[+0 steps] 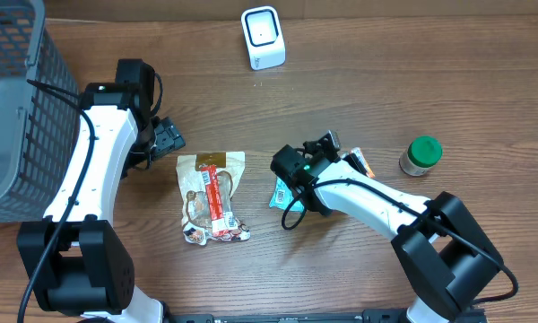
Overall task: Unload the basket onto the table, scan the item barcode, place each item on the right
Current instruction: 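Set the Kleenex pack down beside the jar and open the gripper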
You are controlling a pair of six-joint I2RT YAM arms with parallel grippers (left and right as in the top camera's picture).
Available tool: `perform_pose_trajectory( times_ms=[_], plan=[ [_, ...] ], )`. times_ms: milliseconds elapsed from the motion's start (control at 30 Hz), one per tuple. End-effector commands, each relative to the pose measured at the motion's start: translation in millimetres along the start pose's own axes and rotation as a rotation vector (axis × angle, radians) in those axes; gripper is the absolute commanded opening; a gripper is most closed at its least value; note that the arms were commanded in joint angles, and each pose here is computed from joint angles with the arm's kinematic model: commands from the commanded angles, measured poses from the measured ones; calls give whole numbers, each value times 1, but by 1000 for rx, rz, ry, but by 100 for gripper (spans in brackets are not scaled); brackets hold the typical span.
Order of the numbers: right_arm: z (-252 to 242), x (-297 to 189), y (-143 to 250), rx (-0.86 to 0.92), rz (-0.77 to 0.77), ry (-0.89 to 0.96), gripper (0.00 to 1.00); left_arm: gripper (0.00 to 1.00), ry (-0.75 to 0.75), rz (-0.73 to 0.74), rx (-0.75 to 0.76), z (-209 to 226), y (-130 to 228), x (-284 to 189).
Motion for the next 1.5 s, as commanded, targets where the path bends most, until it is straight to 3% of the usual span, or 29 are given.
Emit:
perform_pose_trajectory(
  times_ms=[0, 667, 1067, 1233, 1367, 1467],
  plan=[
    [0, 9, 9, -14, 12, 55, 4, 100, 5, -17, -7, 0, -4, -5],
    [15, 15, 21, -21, 49, -21, 5, 100, 5, -17, -7, 0, -4, -5],
    [15, 15, 21, -29, 51, -27, 18, 100, 6, -18, -7, 0, -4, -5],
    [16, 15, 20, -22, 45, -29, 19, 100, 6, -18, -7, 0, -4, -5],
    [19, 15, 14, 19, 35, -60, 38, 100, 5, -17, -7, 0, -4, -5],
    [16, 13, 5, 69, 74, -148, 39, 99, 5, -17, -7, 0, -4, -5]
  ],
)
Point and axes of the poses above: each gripper's point midway between its finger pads, its own x axis out along the fingers, its own z axis along the line the jaws close on, y = z × x, the point moved 5 cm from there along -x, back along the fingers
